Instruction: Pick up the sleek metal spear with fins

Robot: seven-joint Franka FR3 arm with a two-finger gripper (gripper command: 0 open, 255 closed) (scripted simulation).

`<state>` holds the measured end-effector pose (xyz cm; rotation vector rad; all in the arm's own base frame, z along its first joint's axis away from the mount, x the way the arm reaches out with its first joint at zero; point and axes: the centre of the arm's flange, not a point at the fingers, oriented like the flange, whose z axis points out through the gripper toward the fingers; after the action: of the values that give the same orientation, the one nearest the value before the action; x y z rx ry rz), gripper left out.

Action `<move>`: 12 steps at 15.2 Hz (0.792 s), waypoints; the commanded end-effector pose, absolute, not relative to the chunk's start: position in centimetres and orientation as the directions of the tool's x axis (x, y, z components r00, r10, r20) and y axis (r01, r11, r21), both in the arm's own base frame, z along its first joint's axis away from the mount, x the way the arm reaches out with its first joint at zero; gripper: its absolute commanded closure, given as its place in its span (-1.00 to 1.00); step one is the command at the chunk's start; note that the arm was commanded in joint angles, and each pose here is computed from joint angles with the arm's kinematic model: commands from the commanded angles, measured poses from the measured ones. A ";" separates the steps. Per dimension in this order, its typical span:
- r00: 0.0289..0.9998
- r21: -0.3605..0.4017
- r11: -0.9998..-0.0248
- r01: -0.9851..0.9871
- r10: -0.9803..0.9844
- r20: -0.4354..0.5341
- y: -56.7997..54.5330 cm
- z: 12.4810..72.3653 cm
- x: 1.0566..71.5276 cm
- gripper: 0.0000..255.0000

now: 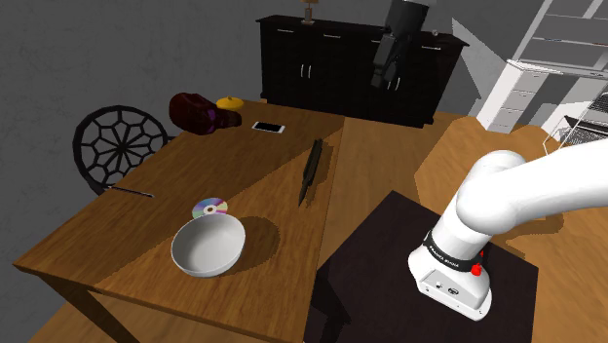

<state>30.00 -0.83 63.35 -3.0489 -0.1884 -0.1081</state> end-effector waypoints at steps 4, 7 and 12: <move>0.998 -0.080 -0.997 0.023 0.018 0.066 -0.1 60.2 32.3 -1.00; 0.995 -0.079 -0.994 -0.080 -0.085 0.056 0.5 56.9 34.5 -1.00; 0.967 -0.075 -0.965 -0.250 -0.253 0.040 0.8 51.5 38.4 -1.00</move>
<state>37.40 0.77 52.42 -3.0521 0.3305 -0.0751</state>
